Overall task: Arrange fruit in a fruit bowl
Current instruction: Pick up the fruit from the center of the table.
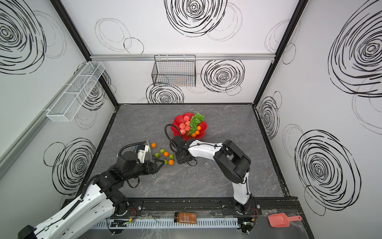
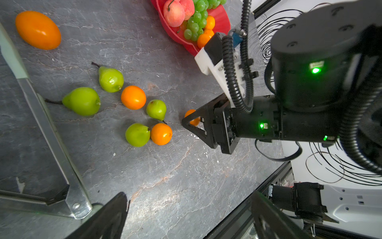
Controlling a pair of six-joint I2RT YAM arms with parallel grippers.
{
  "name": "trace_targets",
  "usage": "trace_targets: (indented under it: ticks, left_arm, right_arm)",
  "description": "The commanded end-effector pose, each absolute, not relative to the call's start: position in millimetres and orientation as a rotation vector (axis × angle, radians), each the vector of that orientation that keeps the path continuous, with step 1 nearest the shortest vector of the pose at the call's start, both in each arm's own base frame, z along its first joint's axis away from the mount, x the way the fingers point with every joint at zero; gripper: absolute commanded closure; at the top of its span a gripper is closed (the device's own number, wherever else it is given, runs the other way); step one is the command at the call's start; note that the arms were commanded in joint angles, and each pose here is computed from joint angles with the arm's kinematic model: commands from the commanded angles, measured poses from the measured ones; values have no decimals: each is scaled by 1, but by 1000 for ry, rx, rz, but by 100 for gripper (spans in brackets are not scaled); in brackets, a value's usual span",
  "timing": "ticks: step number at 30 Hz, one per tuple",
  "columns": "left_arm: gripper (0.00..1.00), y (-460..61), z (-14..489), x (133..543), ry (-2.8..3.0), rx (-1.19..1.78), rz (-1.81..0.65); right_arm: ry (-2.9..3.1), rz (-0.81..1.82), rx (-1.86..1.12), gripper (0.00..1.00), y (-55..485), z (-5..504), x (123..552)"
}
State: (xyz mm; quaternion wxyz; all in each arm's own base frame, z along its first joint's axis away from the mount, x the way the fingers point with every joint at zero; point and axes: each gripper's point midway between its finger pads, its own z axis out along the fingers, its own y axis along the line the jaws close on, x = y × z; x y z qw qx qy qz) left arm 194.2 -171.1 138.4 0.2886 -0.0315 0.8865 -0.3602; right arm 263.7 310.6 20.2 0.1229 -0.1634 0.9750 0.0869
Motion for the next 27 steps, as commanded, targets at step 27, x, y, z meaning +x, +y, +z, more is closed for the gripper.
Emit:
trace_targets:
  ticks: [27]
  left_arm:
    - [4, -189, 167, 208, 2287, -31, -997]
  right_arm:
    - [2767, 355, -389, 67, 284, 88, 266]
